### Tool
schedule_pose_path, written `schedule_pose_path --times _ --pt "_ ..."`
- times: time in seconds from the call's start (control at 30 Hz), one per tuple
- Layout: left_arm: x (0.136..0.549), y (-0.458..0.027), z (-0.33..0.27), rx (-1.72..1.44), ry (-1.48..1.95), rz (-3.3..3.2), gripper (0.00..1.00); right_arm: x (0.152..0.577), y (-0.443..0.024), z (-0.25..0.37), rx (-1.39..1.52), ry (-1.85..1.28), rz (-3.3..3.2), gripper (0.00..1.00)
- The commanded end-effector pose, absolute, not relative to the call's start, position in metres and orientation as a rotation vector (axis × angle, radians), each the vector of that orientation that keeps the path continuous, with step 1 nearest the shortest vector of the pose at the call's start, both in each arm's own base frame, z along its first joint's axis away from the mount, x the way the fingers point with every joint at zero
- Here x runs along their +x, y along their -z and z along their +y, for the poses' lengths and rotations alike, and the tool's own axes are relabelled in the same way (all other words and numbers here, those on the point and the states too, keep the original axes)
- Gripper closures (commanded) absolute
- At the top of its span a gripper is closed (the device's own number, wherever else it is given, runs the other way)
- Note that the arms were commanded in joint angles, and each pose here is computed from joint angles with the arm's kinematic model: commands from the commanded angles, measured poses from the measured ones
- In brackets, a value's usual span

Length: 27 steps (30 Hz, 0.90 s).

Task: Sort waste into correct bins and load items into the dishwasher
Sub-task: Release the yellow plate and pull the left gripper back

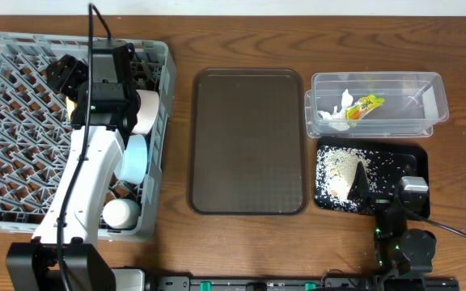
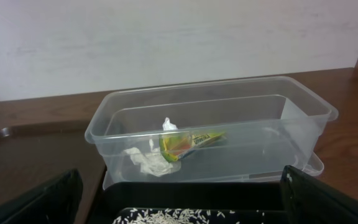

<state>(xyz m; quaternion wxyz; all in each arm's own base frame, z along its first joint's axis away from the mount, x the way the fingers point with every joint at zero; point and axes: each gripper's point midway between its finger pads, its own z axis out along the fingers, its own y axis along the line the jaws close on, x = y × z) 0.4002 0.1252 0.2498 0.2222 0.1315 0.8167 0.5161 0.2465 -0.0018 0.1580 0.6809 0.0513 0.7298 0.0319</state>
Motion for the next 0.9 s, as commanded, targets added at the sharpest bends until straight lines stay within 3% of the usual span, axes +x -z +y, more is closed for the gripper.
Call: schedule_pose_path --times 0.0,0.27,0.4,0.53,0.8,0.87 --pt "0.39 -0.265 0.119 0.08 -1.352 2.179 0.29 0.246 -0.158 -0.004 0.116 -0.054 1.638 0.01" --pt "0.369 -0.281 0.047 0.096 -1.069 2.133 0.28 0.246 -0.158 -0.004 0.116 -0.054 1.638 0.01" --pt "0.346 -0.252 -0.014 0.136 -0.614 2.267 0.28 0.246 -0.158 -0.004 0.116 -0.054 1.638 0.01" --pt "0.318 -0.237 -0.063 0.077 -0.188 2.38 0.18 0.246 -0.158 -0.004 0.116 -0.054 1.638 0.01" --pt "0.272 -0.259 -0.152 0.321 0.463 2.376 0.12 0.246 -0.158 -0.004 0.116 -0.054 1.638 0.01" --pt "0.269 -0.26 -0.155 0.34 0.481 2.374 0.11 0.246 -0.158 -0.004 0.116 -0.054 1.638 0.01"
